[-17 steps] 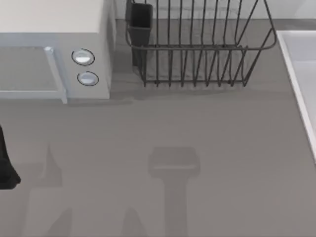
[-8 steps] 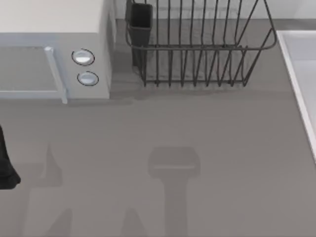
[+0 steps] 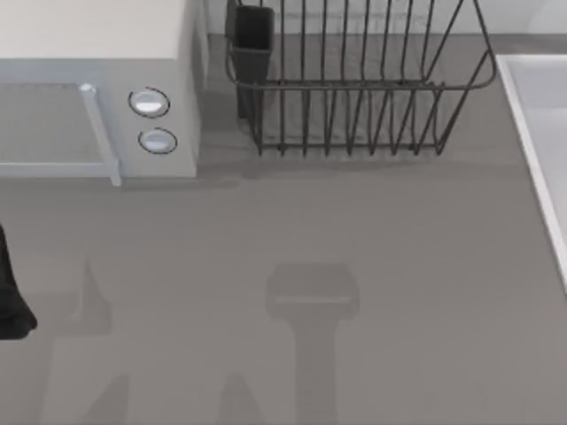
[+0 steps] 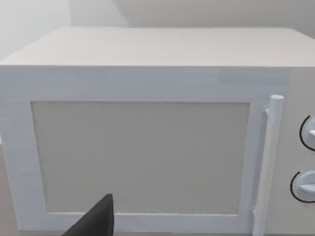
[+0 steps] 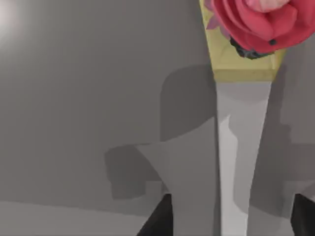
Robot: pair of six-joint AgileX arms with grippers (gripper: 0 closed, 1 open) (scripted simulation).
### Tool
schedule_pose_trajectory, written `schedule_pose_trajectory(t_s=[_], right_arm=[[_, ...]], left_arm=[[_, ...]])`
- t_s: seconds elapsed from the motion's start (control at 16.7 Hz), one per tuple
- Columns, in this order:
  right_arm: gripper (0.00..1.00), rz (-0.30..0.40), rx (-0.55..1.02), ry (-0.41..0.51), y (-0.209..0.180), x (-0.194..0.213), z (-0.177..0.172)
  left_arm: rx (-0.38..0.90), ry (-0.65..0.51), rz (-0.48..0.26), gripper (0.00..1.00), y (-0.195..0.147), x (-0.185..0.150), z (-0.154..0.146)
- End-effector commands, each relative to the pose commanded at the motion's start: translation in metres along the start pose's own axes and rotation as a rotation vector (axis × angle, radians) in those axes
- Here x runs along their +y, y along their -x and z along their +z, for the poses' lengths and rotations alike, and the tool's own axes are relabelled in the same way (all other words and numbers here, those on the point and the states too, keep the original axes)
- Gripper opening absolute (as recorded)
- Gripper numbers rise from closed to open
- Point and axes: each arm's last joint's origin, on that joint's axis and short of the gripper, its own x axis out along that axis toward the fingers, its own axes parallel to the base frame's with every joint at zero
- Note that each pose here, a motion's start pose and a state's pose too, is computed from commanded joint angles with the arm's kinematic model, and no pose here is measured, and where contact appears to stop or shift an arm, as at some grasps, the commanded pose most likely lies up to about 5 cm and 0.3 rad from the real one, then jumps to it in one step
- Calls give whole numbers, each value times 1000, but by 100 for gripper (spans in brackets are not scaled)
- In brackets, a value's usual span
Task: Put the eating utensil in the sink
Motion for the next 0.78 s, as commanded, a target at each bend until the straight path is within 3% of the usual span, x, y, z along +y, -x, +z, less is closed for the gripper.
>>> schedule_pose_trajectory(t_s=[0.48,0.78], right_arm=[[0,28,-9,7,67,-3,-3],[0,0,0,0,99,0,-3]], left_arm=[[0,0,0,100,0,0,0],[0,0,0,100,0,0,0]])
